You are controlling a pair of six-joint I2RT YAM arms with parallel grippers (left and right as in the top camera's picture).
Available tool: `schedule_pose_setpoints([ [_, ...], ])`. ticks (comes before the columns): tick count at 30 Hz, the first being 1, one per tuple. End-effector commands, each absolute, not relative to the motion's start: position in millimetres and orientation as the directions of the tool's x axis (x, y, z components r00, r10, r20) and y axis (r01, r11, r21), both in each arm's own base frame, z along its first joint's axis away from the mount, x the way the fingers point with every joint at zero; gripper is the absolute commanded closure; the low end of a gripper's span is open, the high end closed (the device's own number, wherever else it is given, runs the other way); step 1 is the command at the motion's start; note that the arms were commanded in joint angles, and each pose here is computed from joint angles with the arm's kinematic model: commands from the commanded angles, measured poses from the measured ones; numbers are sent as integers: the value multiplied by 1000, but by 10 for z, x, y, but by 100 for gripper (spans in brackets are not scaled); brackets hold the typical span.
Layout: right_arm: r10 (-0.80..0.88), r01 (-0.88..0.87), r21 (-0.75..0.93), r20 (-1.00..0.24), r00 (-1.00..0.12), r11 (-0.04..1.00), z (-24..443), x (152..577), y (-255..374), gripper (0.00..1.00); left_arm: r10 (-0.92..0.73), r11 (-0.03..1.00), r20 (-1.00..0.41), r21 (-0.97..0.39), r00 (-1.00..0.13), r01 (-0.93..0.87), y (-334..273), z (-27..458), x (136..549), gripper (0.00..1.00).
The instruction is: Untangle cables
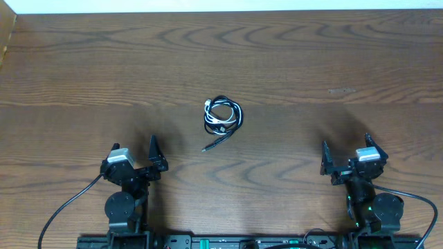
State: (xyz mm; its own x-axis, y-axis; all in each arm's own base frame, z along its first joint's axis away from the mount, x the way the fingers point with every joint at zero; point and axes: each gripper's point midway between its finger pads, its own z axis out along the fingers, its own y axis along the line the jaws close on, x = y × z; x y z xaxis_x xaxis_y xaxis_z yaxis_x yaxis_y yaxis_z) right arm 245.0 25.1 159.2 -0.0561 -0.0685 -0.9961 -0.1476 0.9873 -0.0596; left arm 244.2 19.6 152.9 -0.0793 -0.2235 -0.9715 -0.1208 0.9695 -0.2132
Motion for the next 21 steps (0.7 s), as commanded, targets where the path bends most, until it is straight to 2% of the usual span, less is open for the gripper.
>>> schedule_pose_setpoints([
  [1, -57, -164, -47, -997, -58, 985, 1587, 2443, 293, 1, -215, 968, -969, -194, -125, -161, 253, 1364, 2424, 2],
  [14, -57, -164, -47, -997, -58, 985, 1587, 2443, 293, 1, -215, 968, -969, -194, -125, -161, 253, 1364, 2424, 2],
  [16, -57, -164, -47, -997, -58, 985, 1587, 2443, 293, 1, -170, 974, -977, -147, -128, -171, 282, 1367, 2420, 2],
  [21, -57, -165, -47, -997, -58, 985, 1587, 2443, 293, 1, -167, 975, -977, -145, -129, -170, 280, 1367, 2421, 2],
])
